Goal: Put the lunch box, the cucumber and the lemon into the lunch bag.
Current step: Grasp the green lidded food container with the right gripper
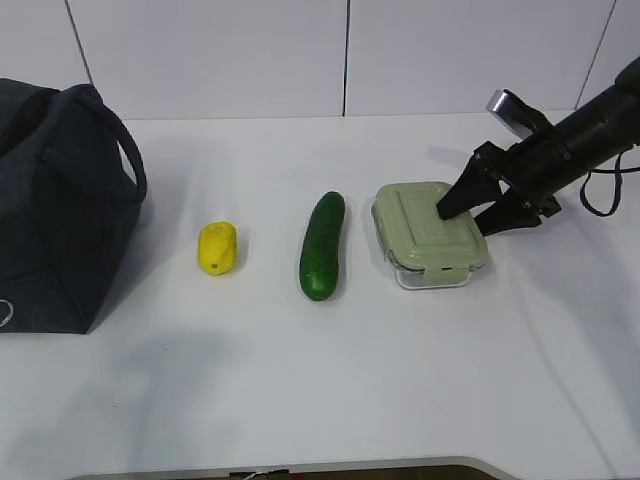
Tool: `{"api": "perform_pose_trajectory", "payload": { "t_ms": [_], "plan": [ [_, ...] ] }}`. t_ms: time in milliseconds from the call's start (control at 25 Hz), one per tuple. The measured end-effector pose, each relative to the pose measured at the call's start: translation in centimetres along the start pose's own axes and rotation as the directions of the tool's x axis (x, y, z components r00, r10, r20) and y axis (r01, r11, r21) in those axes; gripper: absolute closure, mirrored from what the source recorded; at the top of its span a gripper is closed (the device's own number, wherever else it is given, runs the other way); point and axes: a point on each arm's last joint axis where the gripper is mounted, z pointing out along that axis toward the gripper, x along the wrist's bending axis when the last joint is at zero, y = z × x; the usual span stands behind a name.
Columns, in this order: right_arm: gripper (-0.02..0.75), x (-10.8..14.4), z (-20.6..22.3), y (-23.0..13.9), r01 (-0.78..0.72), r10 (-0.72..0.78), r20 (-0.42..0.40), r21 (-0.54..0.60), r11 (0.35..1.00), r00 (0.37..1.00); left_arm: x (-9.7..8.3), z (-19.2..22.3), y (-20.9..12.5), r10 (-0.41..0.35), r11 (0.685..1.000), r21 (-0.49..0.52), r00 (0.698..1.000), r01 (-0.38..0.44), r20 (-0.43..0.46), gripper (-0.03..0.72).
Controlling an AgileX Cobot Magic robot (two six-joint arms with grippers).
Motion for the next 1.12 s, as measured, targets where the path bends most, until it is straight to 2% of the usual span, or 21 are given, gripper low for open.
{"api": "perform_pose_trajectory", "payload": {
  "t_ms": [120, 320, 440, 1120],
  "plan": [
    [0.196, 0.05, 0.11, -0.05, -0.005, 0.005, -0.014, -0.005, 1.000, 1.000, 0.00, 0.00, 0.00, 0.000, 1.000, 0.000, 1.000, 0.000, 0.000, 0.257],
    [0.290, 0.24, 0.10, 0.13, -0.015, 0.014, -0.036, -0.025, 1.000, 0.999, 0.00, 0.00, 0.00, 0.000, 1.000, 0.000, 1.000, 0.000, 0.000, 0.257],
    [0.321, 0.18, 0.22, 0.15, -0.021, 0.020, -0.043, -0.027, 0.999, 0.999, 0.00, 0.00, 0.00, 0.000, 1.000, 0.000, 1.000, 0.000, 0.000, 0.257],
    [0.328, 0.00, 0.47, 0.13, -0.022, 0.020, -0.049, -0.025, 0.999, 0.999, 0.00, 0.00, 0.00, 0.000, 1.000, 0.000, 1.000, 0.000, 0.000, 0.257]
  ]
}}
